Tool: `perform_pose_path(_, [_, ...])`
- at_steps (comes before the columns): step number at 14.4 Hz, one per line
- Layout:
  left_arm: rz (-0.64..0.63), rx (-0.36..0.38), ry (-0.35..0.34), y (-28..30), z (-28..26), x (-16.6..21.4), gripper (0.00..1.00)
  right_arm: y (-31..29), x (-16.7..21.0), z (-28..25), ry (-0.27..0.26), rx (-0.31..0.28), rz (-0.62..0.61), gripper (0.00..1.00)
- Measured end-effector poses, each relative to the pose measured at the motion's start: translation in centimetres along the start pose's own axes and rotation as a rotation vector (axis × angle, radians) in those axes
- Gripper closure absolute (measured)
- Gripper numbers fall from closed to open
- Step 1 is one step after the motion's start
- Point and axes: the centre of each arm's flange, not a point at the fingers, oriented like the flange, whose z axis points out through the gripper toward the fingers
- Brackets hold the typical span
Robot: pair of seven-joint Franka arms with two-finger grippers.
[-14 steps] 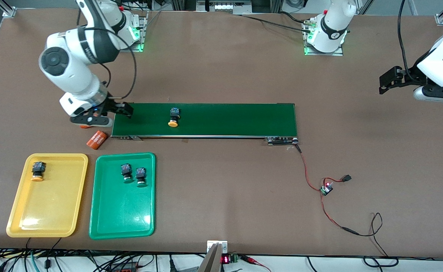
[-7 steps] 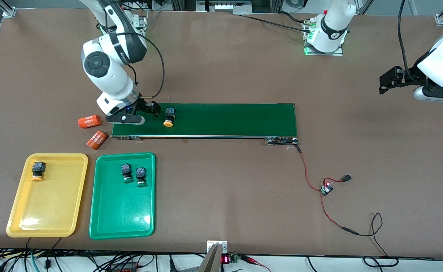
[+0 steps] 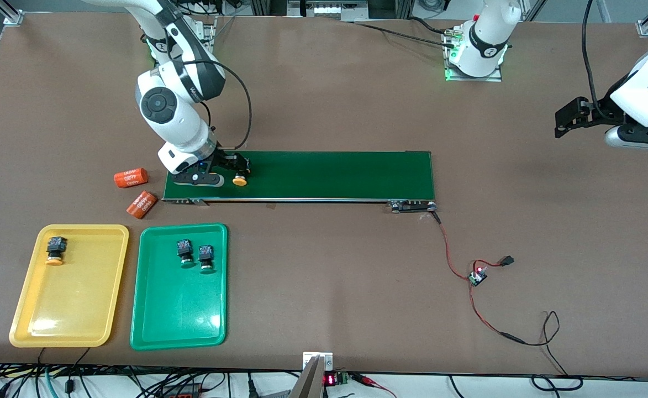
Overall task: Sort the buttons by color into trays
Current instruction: 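Grasp the second yellow button on the belt with the right gripper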
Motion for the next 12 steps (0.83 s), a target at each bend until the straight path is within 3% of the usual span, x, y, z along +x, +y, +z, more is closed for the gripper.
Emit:
perform_pose_path(5, [0.0,0.0,0.0,0.0,0.0,0.0,0.0,0.0,-0.1,1.0,0.014,-0.049,-0.061,0.0])
perform_pose_path(12, [0.0,0.0,0.0,0.0,0.0,0.0,0.0,0.1,-0.2,2.6,-0.002,-0.062,-0.081,0.04])
